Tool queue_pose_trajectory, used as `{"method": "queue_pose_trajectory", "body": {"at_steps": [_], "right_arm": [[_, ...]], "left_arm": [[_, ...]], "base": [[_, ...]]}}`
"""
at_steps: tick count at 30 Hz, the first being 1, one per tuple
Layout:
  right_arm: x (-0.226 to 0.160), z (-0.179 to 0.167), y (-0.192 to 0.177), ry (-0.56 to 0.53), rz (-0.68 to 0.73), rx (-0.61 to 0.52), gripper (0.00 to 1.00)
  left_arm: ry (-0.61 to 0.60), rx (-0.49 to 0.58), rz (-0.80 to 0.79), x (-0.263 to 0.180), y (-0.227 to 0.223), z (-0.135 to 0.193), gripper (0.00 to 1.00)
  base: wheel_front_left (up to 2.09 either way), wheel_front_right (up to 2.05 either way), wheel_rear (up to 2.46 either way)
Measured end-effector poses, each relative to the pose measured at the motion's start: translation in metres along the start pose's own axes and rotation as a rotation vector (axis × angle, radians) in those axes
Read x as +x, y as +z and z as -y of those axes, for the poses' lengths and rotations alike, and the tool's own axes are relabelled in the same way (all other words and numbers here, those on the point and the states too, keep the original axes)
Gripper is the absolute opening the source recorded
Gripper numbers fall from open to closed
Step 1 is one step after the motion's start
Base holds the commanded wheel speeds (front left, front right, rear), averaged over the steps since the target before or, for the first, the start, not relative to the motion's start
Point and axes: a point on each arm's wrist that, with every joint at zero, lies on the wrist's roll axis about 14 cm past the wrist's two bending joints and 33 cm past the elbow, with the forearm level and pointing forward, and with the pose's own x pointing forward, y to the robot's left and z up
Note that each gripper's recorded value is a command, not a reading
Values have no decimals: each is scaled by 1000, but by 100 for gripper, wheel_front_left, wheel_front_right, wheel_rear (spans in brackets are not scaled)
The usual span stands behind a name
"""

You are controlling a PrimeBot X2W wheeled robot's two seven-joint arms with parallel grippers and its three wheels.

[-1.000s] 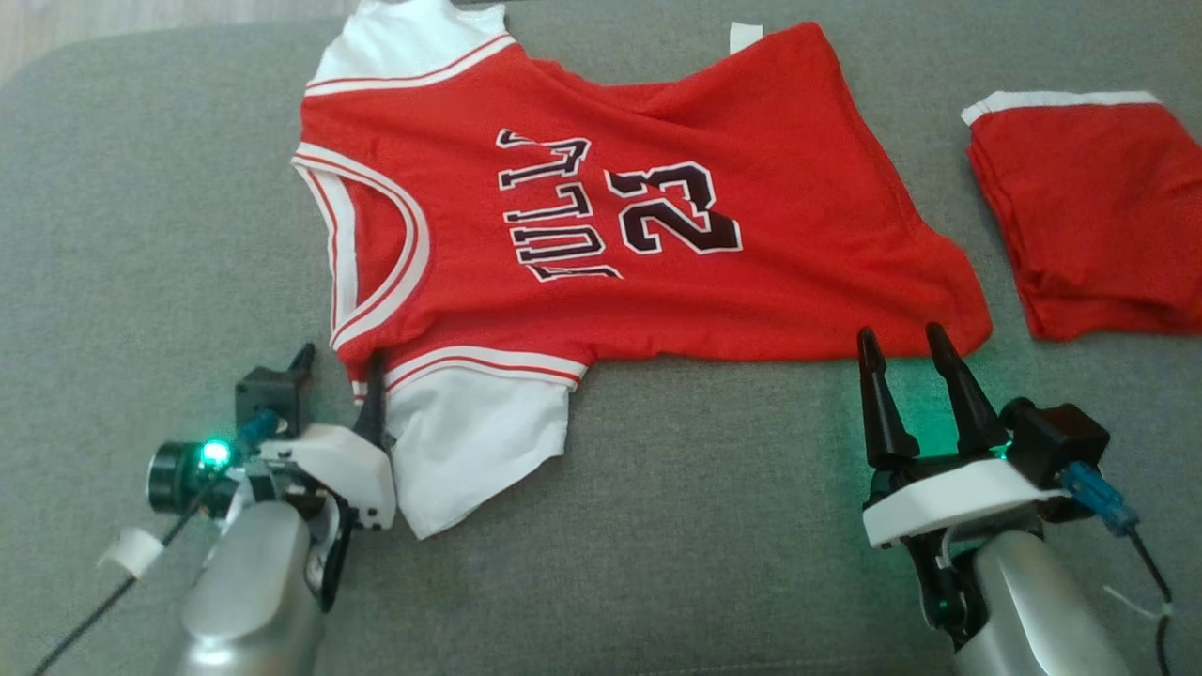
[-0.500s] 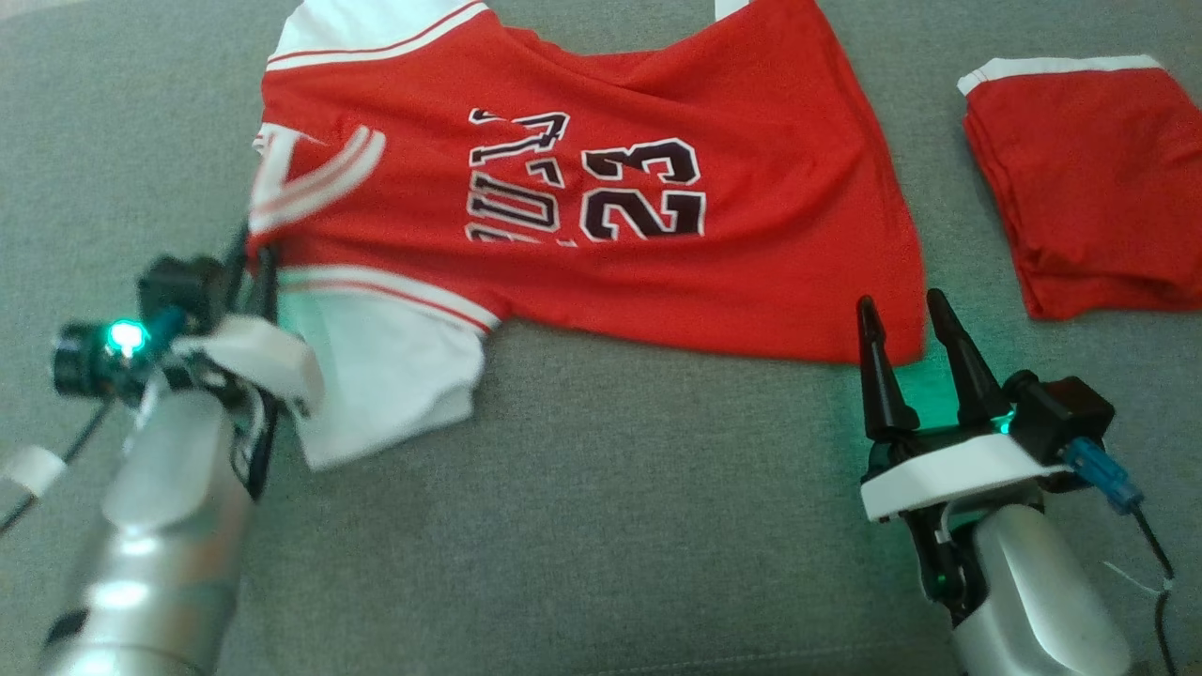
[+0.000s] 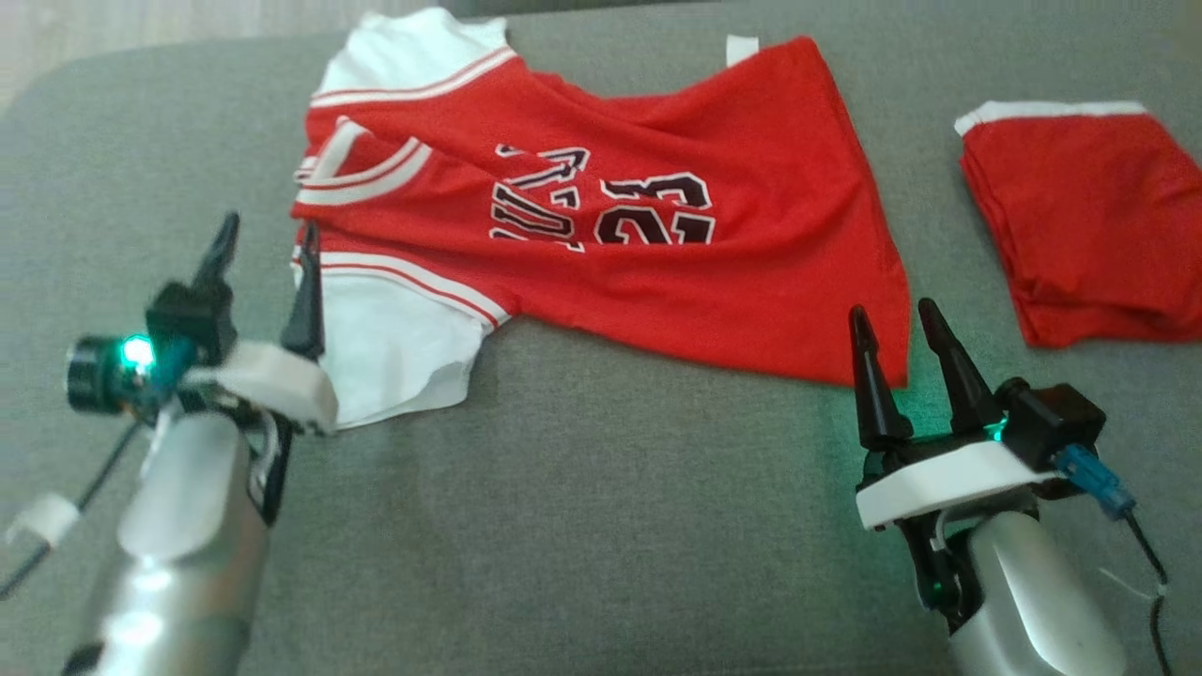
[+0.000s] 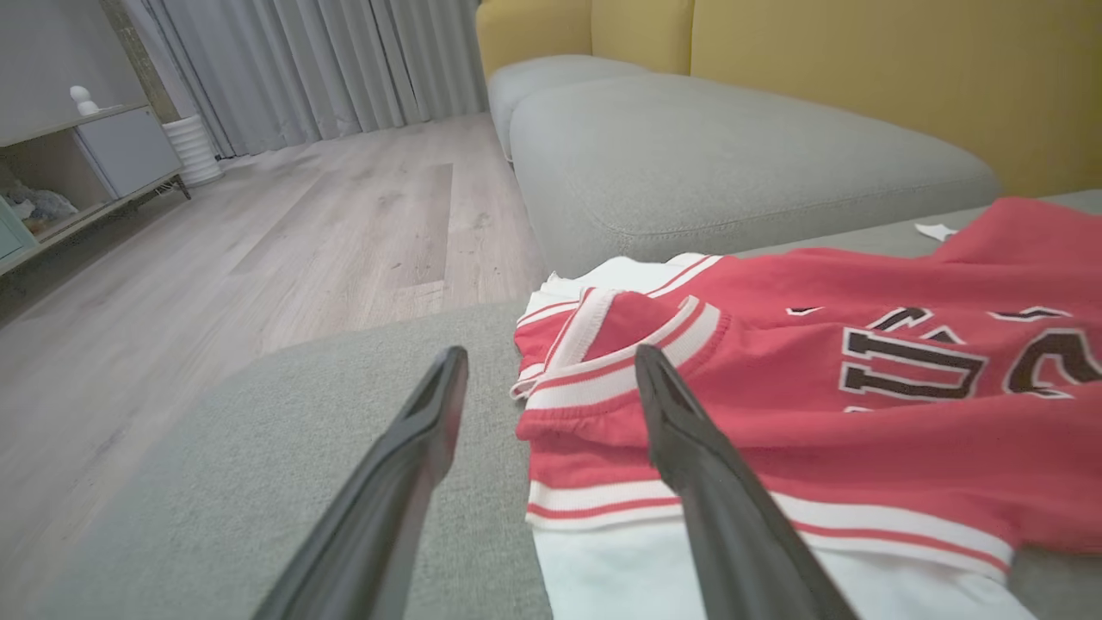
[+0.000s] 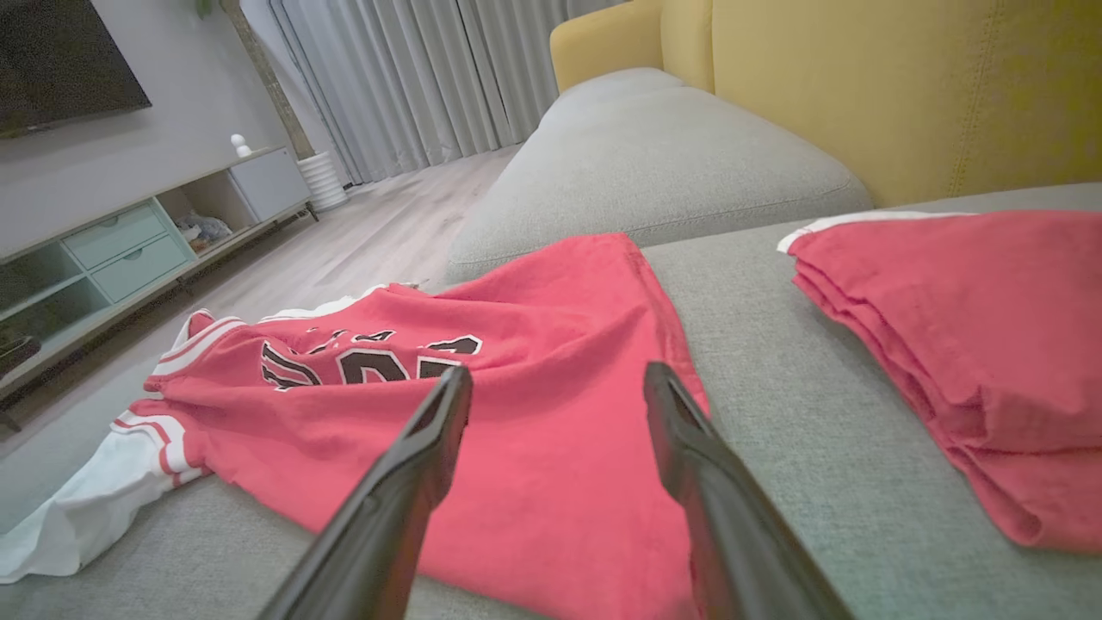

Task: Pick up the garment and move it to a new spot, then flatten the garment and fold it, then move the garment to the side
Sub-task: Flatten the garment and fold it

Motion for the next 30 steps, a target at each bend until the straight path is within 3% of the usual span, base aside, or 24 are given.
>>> {"method": "queue_pose_trajectory", "body": {"at_steps": [17, 24, 30], "right_arm": [[-9, -36, 16, 91, 46, -6, 100], [-8, -38, 14, 98, 42, 1, 100], [-8, -36, 7, 93, 22, 5, 100]], "left_arm": [[119, -158, 146, -111, 7, 14, 100], [96, -169, 126, -116, 3, 23, 100], [63, -178, -7, -111, -27, 33, 100]], "base": [[0, 0, 0], [0, 0, 0], [0, 0, 0]]}}
